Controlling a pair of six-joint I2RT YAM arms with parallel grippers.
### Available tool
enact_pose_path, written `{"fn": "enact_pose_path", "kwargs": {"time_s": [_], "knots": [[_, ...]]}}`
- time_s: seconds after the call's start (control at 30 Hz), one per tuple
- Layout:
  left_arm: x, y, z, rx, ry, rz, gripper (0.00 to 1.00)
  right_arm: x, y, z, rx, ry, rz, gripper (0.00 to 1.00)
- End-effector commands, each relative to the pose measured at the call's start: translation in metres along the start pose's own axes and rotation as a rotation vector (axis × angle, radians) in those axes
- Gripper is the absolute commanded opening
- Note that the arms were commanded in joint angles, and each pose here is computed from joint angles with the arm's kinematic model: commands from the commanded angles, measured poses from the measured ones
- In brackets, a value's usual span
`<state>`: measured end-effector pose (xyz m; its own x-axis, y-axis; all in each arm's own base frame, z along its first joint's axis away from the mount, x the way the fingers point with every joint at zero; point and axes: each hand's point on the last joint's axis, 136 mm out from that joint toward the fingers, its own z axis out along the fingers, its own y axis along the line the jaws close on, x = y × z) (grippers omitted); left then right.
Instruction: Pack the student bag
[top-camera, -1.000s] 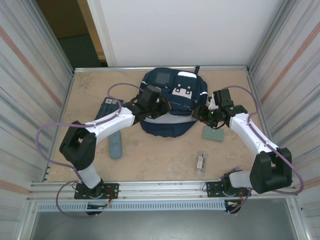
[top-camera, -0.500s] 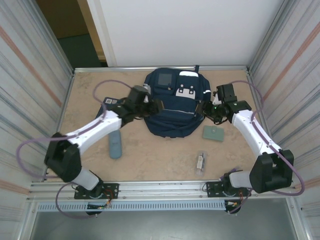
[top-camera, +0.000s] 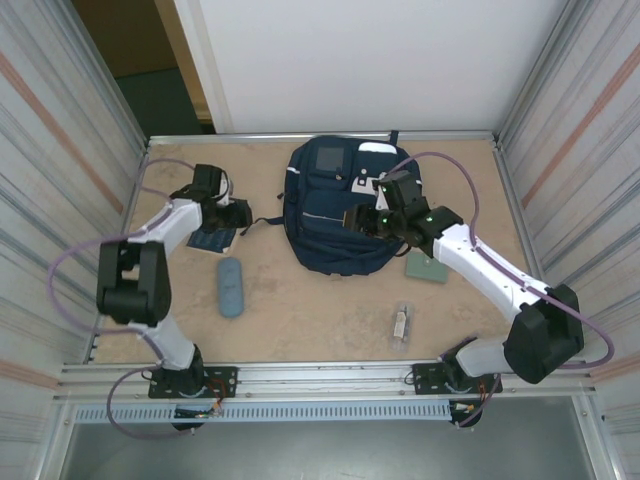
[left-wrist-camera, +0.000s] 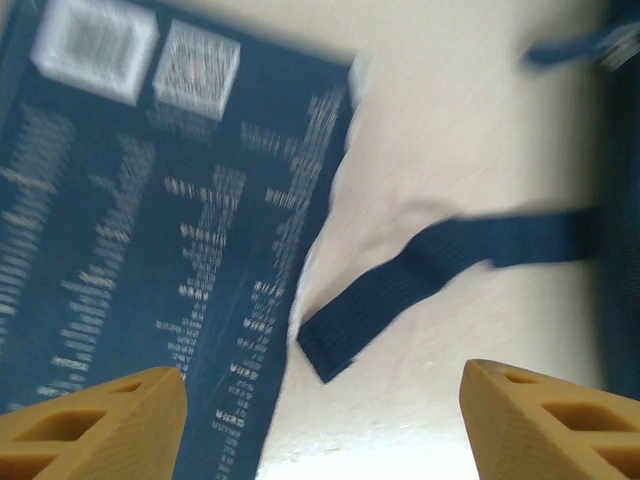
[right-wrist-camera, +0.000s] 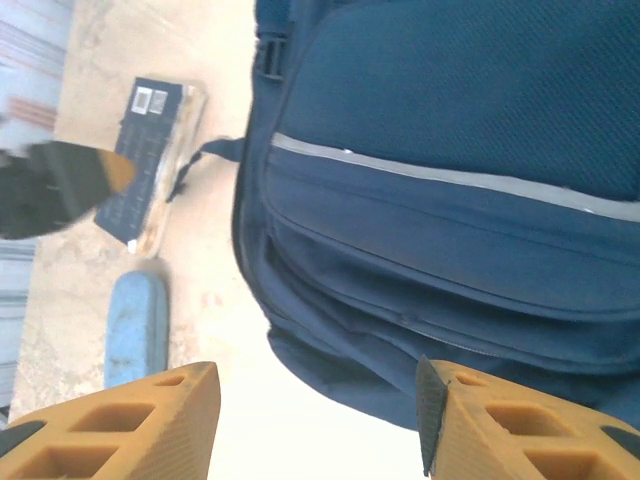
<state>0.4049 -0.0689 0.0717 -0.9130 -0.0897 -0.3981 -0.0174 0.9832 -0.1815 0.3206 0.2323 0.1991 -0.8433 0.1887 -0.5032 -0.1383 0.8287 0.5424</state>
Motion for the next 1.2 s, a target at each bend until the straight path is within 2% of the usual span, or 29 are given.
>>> {"fn": "enact_pose_path", "kwargs": {"time_s": [0.0, 0.1, 0.23, 0.43, 0.53, 0.67, 0.77, 0.83, 1.03, 1.1, 1.17], "knots": [[0.003, -0.006, 0.006, 0.014, 0.121, 0.065, 0.70, -0.008, 0.007, 0.006, -0.018, -0.054, 0.018, 0.54], [0.008, 0.010, 0.024, -0.074, 0.175, 0.066, 0.67, 0.000, 0.009, 0.010, -0.024, -0.032, 0.018, 0.54], [0.020, 0.015, 0.042, -0.096, 0.228, 0.011, 0.54, 0.009, 0.009, 0.015, -0.031, -0.011, 0.005, 0.53], [0.049, 0.017, 0.044, -0.090, 0.304, -0.095, 0.53, 0.019, 0.004, 0.021, -0.017, 0.042, -0.017, 0.53], [0.069, 0.025, 0.039, -0.102, 0.353, -0.234, 0.55, 0.026, 0.012, 0.032, -0.052, 0.101, -0.031, 0.53], [0.097, 0.016, 0.034, -0.004, 0.390, -0.450, 0.59, 0.043, 0.031, 0.056, -0.094, 0.199, -0.075, 0.52], [0.110, 0.018, 0.020, -0.017, 0.353, -0.531, 0.63, 0.062, 0.054, 0.076, -0.134, 0.253, -0.101, 0.51], [0.107, 0.017, 0.010, 0.003, 0.298, -0.555, 0.64, 0.076, 0.066, 0.090, -0.142, 0.279, -0.110, 0.51], [0.060, 0.007, -0.029, 0.143, 0.135, -0.556, 0.69, 0.102, 0.096, 0.140, -0.139, 0.331, -0.020, 0.51], [0.045, 0.015, -0.044, 0.120, 0.091, -0.527, 0.70, 0.110, 0.108, 0.155, -0.141, 0.330, 0.038, 0.51], [0.039, 0.036, -0.055, 0.035, 0.077, -0.500, 0.71, 0.118, 0.120, 0.170, -0.133, 0.325, 0.070, 0.51]]}}
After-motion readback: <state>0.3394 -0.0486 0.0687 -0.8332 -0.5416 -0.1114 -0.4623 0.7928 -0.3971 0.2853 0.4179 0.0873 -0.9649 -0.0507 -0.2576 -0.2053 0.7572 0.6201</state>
